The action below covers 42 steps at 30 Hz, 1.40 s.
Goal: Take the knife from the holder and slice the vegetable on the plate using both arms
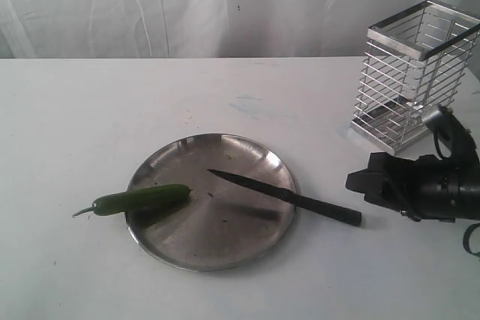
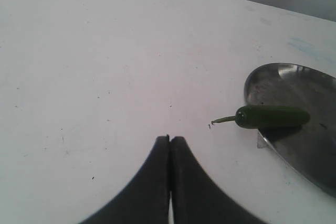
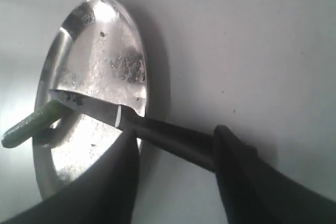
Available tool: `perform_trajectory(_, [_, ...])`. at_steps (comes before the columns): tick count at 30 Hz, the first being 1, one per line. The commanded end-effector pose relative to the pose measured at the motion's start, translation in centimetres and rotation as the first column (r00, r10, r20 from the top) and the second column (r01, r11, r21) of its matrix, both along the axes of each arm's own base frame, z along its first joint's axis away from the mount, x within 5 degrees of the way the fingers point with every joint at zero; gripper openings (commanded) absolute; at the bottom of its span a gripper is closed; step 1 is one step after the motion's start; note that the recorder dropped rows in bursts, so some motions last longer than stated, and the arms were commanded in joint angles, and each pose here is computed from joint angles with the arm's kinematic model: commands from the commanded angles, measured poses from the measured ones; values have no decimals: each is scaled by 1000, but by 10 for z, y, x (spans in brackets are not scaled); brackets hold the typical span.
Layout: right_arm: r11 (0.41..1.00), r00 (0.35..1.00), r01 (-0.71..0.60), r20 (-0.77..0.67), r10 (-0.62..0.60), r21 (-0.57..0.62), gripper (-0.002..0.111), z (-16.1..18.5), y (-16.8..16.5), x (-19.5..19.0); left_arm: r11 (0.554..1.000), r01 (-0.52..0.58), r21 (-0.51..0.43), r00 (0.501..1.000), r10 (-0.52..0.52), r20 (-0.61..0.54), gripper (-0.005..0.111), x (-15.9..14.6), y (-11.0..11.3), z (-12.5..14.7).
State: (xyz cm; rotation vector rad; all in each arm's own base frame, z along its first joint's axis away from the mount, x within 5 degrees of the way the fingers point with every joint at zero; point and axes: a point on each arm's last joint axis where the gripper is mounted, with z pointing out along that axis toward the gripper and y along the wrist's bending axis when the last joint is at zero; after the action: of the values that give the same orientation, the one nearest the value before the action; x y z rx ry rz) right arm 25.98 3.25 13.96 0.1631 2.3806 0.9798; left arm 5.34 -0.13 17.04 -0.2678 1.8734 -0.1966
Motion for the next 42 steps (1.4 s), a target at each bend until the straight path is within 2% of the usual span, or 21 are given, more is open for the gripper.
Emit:
perform_trajectory(1, [996,991,-67,114,73,-55,43,10,0,11,1000,8,5,1000,-8,1,0,0,0,0])
perform_trajectory(3, [994,981,-105,164,106,-18,43,20,4,15,1000,8,5,1000,-8,1,0,0,0,0])
perform_trajectory(7, [953,918,-302,267,291,0,43,43,23,12,1000,8,5,1000,-8,1,0,0,0,0])
perform_trajectory(10, [904,858,-407,283,428,-134,43,53,42,7,1000,8,5,1000,-8,1,0,0,0,0])
perform_trajectory(13, [839,833,-414,224,506,-353,43,57,58,-1,1000,8,5,1000,-8,1,0,0,0,0])
perform_trajectory(14, [794,814,-422,202,544,-438,43,59,66,-6,1000,8,5,1000,-8,1,0,0,0,0])
perform_trajectory(18, [660,755,-352,216,620,-664,43,74,86,-19,1000,8,5,1000,-8,1,0,0,0,0])
perform_trajectory(22, [546,636,-268,280,719,-794,43,88,112,-33,1000,8,5,1000,-8,1,0,0,0,0])
perform_trajectory(25, [456,543,-173,302,783,-873,43,89,120,-30,1000,8,5,1000,-8,1,0,0,0,0])
perform_trajectory(27, [360,472,-60,292,832,-931,43,86,118,-18,1000,8,5,1000,-8,1,0,0,0,0])
perform_trajectory(29, [253,416,112,277,866,-961,43,85,112,-2,1000,8,5,1000,-8,1,0,0,0,0])
perform_trajectory(32, [93,406,324,227,885,-942,43,87,106,14,1000,8,5,1000,-8,1,0,0,0,0])
perform_trajectory(34, [-27,431,359,140,891,-933,43,84,101,17,1000,8,5,1000,-8,1,0,0,0,0])
perform_trajectory(35, [-2,467,337,165,869,-942,43,83,100,17,1000,8,5,1000,-8,1,0,0,0,0])
perform_trajectory(36, [67,549,286,221,806,-956,42,80,99,15,1000,8,5,1000,-8,1,0,0,0,0])
perform_trajectory(37, [109,598,260,249,762,-959,40,79,98,14,1000,8,5,1000,-8,1,0,0,0,0])
perform_trajectory(38, [190,675,217,287,680,-958,31,78,99,12,1000,8,5,1000,-8,1,0,0,0,0])
perform_trajectory(39, [221,709,192,291,642,-956,25,78,100,11,1000,8,5,1000,-8,1,0,0,0,0])
perform_trajectory(40, [262,756,125,263,600,-957,14,75,105,7,1000,8,5,1000,-8,1,0,0,0,0])
perform_trajectory(41, [259,758,95,238,607,-961,8,74,109,5,1000,8,5,1000,-8,1,0,0,0,0])
perform_trajectory(42, [206,735,67,188,651,-976,0,77,118,1,1000,8,5,1000,-8,1,0,0,0,0])
